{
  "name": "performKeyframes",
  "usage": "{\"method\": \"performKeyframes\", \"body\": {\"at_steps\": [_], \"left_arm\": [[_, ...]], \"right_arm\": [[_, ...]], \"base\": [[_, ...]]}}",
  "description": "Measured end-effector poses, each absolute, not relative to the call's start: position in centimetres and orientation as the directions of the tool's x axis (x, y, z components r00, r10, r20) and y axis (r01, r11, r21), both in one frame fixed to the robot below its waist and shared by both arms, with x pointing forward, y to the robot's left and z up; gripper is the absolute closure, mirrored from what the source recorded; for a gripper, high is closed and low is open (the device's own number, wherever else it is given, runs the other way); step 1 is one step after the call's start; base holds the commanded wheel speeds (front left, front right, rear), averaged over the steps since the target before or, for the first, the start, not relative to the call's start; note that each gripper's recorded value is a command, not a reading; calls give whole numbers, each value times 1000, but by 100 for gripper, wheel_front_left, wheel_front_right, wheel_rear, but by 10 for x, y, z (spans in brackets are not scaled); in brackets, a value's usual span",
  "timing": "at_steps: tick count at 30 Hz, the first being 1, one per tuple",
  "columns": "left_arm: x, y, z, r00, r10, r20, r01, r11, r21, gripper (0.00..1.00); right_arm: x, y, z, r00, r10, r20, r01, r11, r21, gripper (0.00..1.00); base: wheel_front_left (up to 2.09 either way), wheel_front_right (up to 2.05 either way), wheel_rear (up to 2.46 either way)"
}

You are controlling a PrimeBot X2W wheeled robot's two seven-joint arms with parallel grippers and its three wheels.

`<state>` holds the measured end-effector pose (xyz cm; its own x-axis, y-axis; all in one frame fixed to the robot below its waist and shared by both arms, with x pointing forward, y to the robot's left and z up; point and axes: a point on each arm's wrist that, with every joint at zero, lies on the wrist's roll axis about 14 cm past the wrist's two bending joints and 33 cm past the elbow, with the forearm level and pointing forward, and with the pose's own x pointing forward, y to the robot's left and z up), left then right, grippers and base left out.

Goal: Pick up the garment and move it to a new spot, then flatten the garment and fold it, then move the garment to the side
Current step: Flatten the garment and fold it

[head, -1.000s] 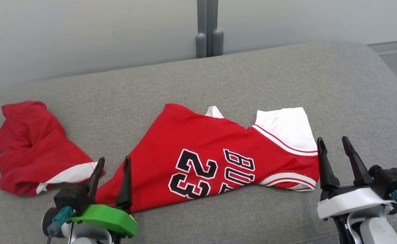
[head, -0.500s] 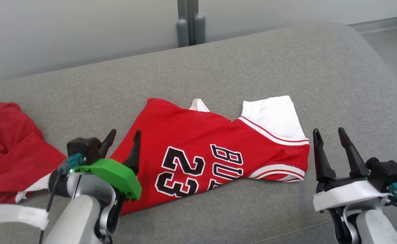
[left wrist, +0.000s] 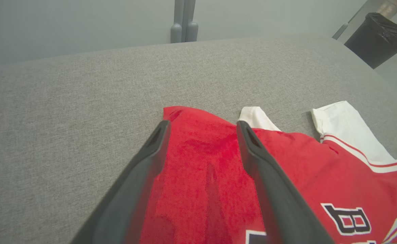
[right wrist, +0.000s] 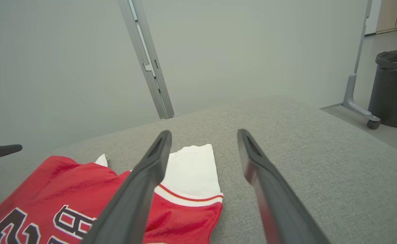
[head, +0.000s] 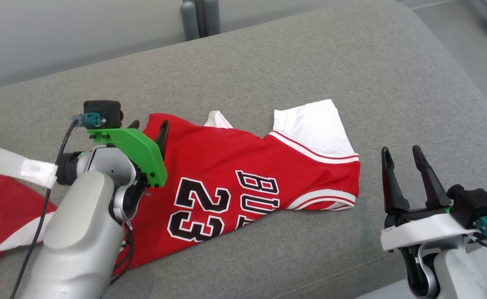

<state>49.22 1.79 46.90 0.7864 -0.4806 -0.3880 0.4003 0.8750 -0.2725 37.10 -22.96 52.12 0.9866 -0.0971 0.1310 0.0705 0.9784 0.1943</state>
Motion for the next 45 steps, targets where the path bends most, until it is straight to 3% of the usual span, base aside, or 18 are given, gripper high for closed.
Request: {"method": "performKeyframes", "body": {"at_steps": [18,29,30,33,34,45], "left_arm": [[530,-9,427,687,-483,-543,393,875,-281,0],[528,-2,396,615,-463,-638,366,884,-289,0],[528,-2,395,613,-465,-639,367,884,-290,11],[527,1,392,609,-456,-649,361,888,-285,84],[526,2,391,609,-454,-650,360,889,-284,100],[531,1,417,685,-481,-547,385,877,-288,100]], "right_arm": [[369,-250,513,980,-168,102,147,972,185,0],[372,-252,509,980,-175,91,157,970,184,0],[372,-253,509,980,-176,90,157,970,184,0],[373,-252,509,980,-175,91,156,970,186,0],[373,-252,510,980,-174,92,155,970,187,0],[378,-243,514,983,-146,110,123,974,191,0]], "base": [[0,0,0],[0,0,0],[0,0,0],[0,0,0],[0,0,0],[0,0,0]]}}
